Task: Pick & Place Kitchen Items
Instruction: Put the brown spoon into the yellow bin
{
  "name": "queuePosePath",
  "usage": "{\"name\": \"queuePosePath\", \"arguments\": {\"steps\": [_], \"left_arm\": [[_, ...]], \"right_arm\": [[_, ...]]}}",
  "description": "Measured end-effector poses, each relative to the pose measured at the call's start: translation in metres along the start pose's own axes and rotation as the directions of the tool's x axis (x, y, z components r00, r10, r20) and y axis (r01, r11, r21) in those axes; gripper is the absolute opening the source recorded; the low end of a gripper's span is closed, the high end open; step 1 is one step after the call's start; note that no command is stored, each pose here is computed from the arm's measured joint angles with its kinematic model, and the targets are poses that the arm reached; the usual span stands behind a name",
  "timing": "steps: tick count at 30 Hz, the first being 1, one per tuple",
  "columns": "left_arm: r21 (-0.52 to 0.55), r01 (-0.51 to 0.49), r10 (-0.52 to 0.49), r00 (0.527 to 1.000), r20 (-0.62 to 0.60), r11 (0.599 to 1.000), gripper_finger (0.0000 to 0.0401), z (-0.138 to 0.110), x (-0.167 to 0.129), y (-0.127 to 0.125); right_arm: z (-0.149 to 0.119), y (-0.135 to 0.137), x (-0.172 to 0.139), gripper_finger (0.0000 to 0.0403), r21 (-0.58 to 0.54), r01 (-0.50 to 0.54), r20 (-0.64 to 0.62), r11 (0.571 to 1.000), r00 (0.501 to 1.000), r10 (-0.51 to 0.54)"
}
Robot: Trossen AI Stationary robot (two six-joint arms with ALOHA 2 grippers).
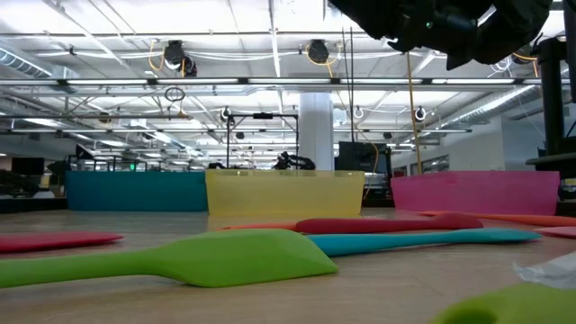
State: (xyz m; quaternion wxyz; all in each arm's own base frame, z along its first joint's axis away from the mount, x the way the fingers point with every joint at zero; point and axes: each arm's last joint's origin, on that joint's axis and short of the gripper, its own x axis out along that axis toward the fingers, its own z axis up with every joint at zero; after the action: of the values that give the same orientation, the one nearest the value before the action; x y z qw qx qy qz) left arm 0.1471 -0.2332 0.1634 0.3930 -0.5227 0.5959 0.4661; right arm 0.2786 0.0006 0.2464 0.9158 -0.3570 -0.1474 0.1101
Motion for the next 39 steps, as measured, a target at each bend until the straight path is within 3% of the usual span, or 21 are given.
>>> {"name": "queuePosePath", "arguments": {"steps": [10, 16, 24, 29, 39], "left_arm": [[-0.005, -0.015, 0.015, 0.999, 0.039, 1.000, 0.0102, -0.004, 0.023, -0.005], [0.057, 0.068, -0.074, 0.990, 0.124, 0.996, 0.0102, 0.000, 0.023, -0.006], [0.057, 0.100, -0.111, 0.969, 0.221, 0.993, 0.0102, 0.009, 0.020, -0.009], [-0.015, 0.148, -0.141, 0.962, 0.232, 0.989, 0.0102, 0.017, 0.011, -0.016], [-0.001, 0.217, -0.215, 0.969, 0.118, 0.976, 0.0102, 0.017, -0.008, -0.026]], "right_arm": [[0.000, 0.000, 0.000, 0.0187, 0.038, -0.001, 0.001, 0.999, 1.000, 0.001], [0.001, 0.000, 0.000, 0.0185, 0.039, 0.004, 0.007, 0.999, 1.000, -0.004], [0.001, 0.000, 0.000, 0.0185, 0.034, 0.004, 0.007, 0.999, 1.000, -0.004], [0.001, 0.000, 0.000, 0.0185, 0.032, 0.006, 0.009, 0.999, 1.000, -0.006], [0.001, 0.000, 0.000, 0.0183, 0.034, 0.005, 0.008, 0.999, 1.000, -0.006]]}}
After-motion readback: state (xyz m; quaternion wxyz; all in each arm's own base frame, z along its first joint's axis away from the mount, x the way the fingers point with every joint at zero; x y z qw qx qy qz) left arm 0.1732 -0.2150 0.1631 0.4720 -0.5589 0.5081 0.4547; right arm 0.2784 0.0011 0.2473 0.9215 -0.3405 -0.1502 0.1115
